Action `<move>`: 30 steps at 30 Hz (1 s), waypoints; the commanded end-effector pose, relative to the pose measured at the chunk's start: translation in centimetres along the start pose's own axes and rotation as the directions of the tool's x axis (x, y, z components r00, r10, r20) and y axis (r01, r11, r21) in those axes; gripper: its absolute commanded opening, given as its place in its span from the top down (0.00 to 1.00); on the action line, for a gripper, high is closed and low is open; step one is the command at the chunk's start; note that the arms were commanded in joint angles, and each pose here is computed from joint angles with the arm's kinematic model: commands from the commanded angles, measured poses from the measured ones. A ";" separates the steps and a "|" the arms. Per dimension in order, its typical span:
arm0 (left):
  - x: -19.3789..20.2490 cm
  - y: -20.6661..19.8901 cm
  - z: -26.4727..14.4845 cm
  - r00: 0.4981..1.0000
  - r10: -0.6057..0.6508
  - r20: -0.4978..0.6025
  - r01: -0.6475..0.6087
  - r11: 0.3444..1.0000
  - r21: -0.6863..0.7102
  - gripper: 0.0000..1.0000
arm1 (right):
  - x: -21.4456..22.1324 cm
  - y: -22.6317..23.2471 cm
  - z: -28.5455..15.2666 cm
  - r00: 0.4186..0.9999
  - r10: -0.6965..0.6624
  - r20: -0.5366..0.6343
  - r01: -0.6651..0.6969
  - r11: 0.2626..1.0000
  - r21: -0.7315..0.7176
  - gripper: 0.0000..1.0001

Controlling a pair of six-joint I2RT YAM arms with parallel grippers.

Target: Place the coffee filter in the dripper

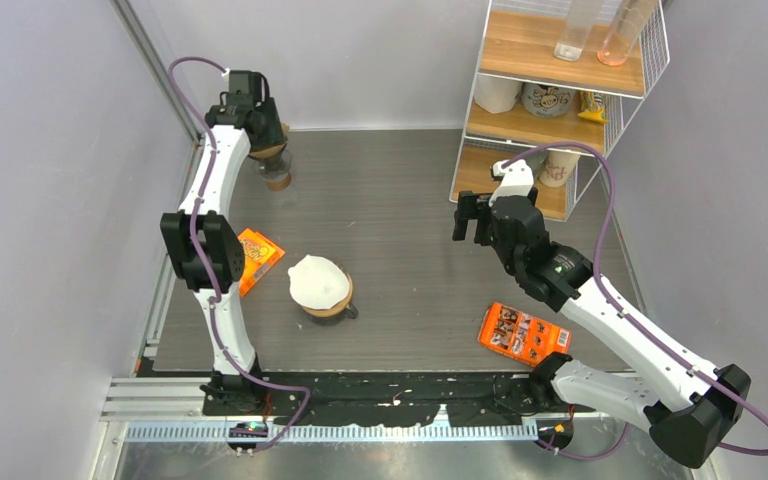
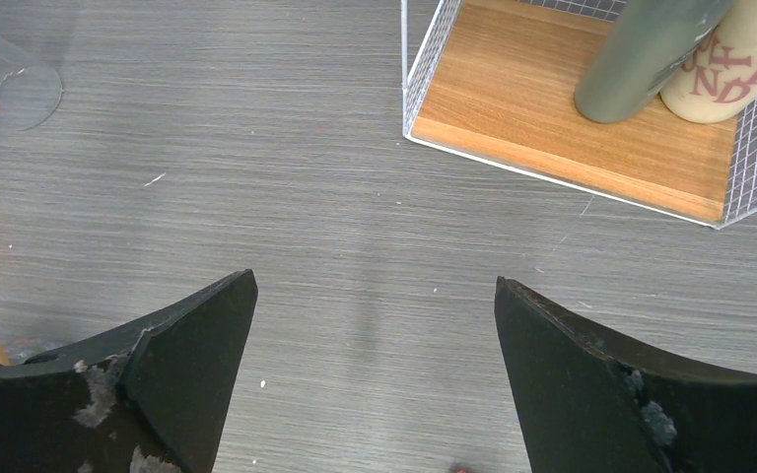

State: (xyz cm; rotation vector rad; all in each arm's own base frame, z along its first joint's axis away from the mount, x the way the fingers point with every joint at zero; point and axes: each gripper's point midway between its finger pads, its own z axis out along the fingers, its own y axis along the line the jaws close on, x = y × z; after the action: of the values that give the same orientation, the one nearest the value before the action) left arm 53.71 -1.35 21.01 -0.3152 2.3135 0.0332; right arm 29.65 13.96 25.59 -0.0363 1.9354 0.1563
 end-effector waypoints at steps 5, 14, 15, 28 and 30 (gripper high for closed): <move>-1.1 -0.2 -0.4 1.000 0.013 0.021 -0.014 1.000 0.019 0.40 | -1.6 -0.1 0.0 0.999 0.026 0.045 -0.027 1.000 0.010 0.03; -0.9 -0.3 0.0 1.000 0.015 0.013 -0.015 1.000 0.021 0.41 | -1.6 0.1 0.2 0.999 0.019 0.040 -0.019 1.000 0.006 0.03; -0.9 -0.3 0.1 1.000 0.015 0.012 -0.016 1.000 0.022 0.41 | -1.6 0.1 0.2 0.999 0.019 0.040 -0.020 1.000 0.006 0.03; -0.2 0.1 0.7 0.998 0.050 -0.024 -0.050 0.999 0.004 0.43 | -1.6 0.2 0.3 0.999 0.018 0.035 -0.018 1.000 0.003 0.03; -0.2 0.1 0.6 0.998 0.058 -0.026 -0.058 0.998 0.007 0.45 | -1.5 0.3 0.3 0.999 0.017 0.033 -0.018 1.000 0.003 0.03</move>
State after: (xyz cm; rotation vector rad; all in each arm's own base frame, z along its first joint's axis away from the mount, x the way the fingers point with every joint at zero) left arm 54.41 -1.38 20.33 -0.2798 2.3340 0.0423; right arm 29.86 14.07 25.05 -0.0419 1.9506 0.1458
